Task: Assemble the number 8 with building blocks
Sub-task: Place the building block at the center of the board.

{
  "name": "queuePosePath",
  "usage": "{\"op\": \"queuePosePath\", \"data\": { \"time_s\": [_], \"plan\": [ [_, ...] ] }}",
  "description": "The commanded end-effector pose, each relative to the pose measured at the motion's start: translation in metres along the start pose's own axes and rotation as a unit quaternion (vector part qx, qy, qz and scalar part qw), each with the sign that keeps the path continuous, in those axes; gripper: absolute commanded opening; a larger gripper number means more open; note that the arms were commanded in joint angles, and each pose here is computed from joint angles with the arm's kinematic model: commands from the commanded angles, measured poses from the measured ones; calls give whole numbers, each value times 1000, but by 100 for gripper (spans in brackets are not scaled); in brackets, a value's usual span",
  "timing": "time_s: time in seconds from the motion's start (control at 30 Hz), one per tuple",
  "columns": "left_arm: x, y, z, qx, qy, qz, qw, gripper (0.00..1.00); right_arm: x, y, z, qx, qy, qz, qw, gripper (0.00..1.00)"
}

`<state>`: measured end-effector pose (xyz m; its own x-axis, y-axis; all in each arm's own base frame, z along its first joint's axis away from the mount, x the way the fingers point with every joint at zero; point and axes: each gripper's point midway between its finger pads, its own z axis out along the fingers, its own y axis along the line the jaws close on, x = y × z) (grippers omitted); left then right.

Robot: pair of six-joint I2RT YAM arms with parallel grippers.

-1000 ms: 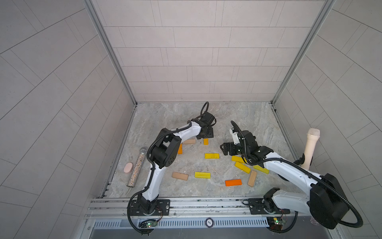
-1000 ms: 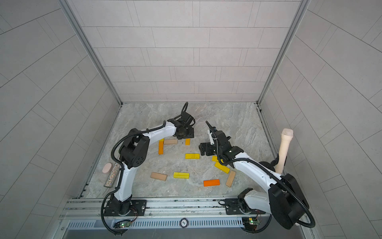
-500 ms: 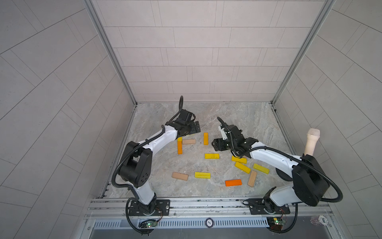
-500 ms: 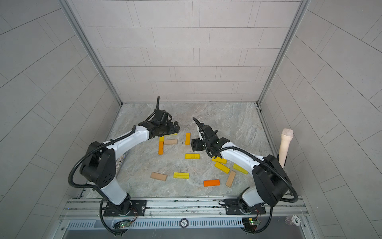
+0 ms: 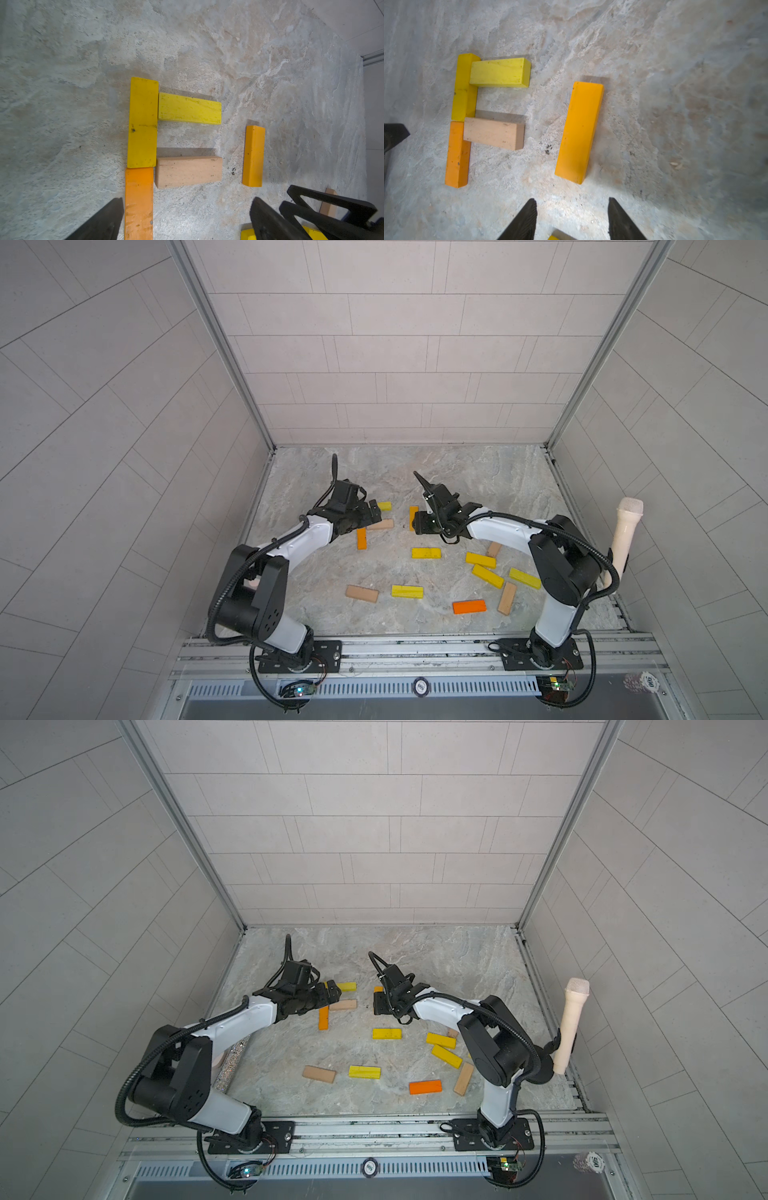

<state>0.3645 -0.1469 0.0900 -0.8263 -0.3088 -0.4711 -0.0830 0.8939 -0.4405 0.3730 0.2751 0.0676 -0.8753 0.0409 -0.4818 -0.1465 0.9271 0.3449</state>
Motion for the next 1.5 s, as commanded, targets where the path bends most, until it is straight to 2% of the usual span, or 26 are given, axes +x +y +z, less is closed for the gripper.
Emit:
{"op": "queuePosePath", "data": {
  "time_s": [0.0, 0.23, 0.4, 0.5, 0.63, 0.73, 0.83, 0.9, 1.03, 1.13, 1.33, 1.47],
  "plan": [
    [-1, 2, -5, 9, -14, 7, 1000, 100, -6, -1, 7, 29, -8, 12, 999, 55],
    [8, 9, -3, 6, -6, 7, 1000, 100, -16, -1, 24, 54, -7, 12, 998, 55],
    [11, 11, -1, 3, -1, 7, 1000, 100, -23, -3, 23, 71, -19, 3, 997, 59],
    [12, 11, 0, 4, 2, 7, 1000, 100, -26, -11, 17, 113, -6, 0, 994, 60],
    [12, 10, 1, 6, 2, 6, 1000, 100, -27, -12, 8, 152, 5, -41, 988, 62],
    [13, 11, 3, 6, 4, 4, 1000, 100, -27, -4, 7, 134, -11, -60, 989, 68],
    [14, 10, 3, 8, 6, 3, 1000, 100, -27, -5, 6, 134, -8, -57, 989, 68],
    [13, 11, 2, 7, 4, 3, 1000, 100, -29, -3, 3, 133, -13, -57, 989, 78],
    [12, 9, 0, 8, 3, 5, 1000, 99, -32, -5, -4, 136, -27, -62, 988, 87],
    [12, 9, 0, 8, 3, 6, 1000, 100, -32, -5, -6, 134, -25, -65, 988, 100],
    [12, 11, -1, 6, 2, 5, 1000, 100, -25, -8, -4, 133, -17, -60, 989, 99],
    [11, 10, -2, 3, 2, 5, 1000, 99, -20, -6, -1, 127, -13, -57, 990, 91]
  ]
}}
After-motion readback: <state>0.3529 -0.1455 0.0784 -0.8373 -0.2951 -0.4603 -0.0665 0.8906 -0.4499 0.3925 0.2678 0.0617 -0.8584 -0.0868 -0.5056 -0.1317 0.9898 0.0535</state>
